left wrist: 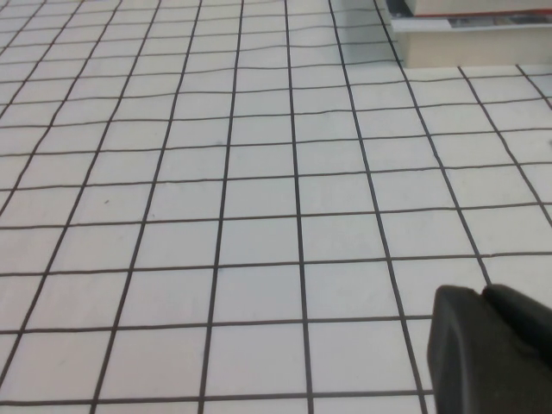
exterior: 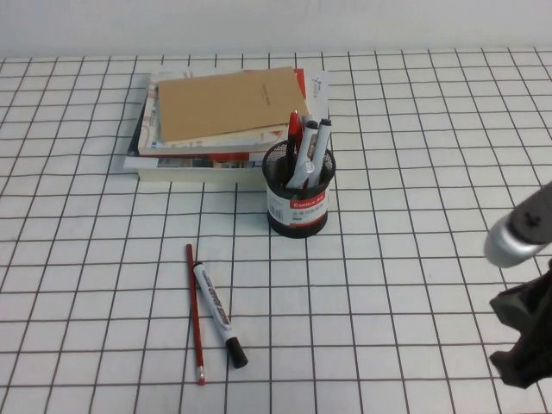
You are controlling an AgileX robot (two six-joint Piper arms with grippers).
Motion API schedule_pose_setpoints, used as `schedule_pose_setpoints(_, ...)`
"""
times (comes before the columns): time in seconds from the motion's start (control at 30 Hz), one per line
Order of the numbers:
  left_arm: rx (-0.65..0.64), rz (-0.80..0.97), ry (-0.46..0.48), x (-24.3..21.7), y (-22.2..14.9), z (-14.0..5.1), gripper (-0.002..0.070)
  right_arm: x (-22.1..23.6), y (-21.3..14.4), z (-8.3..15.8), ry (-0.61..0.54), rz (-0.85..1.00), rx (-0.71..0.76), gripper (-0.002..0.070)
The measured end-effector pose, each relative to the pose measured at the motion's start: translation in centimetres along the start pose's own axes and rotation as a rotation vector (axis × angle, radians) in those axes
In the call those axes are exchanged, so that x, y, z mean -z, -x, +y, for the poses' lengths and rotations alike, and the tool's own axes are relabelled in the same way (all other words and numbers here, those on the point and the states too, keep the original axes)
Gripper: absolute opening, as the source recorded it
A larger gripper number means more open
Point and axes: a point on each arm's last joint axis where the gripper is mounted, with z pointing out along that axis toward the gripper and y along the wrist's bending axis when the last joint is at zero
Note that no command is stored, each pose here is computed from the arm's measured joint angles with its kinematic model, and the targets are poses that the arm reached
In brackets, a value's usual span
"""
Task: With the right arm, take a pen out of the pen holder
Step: 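Take a marker out of the pen holder and lay it on the table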
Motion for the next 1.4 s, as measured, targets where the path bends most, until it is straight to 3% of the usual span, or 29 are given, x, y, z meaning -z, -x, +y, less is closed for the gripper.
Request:
schedule_pose_setpoints(0.3,0.0,0.0,0.0,0.0,0.0,0.0,-0.0004,-3.8,-9.6,-5.5,-0.169,-0.36,-0.241,-0.0015)
schedule_pose_setpoints(0.43,0.0,0.0,0.0,0.0,0.0,0.0,-0.0004,-4.5,-14.5,-6.0,-0.282,-0.496,-0.324,-0.0015)
schedule_pose_setpoints(0.6,0.0,0.0,0.0,0.0,0.0,0.0,-0.0004,-4.8,-18.0,-5.6,-0.382,-0.611,-0.372,-0.0015)
schedule_pose_setpoints(0.93,0.0,0.0,0.0,0.0,0.0,0.0,-0.0004,-3.3,-19.1,-4.9,-0.445,-0.842,-0.348,-0.0015)
schedule_pose_setpoints(1.4,0.0,0.0,0.0,0.0,0.0,0.0,-0.0004,-3.7,-19.3,-4.7,-0.389,-0.814,-0.409,-0.0015)
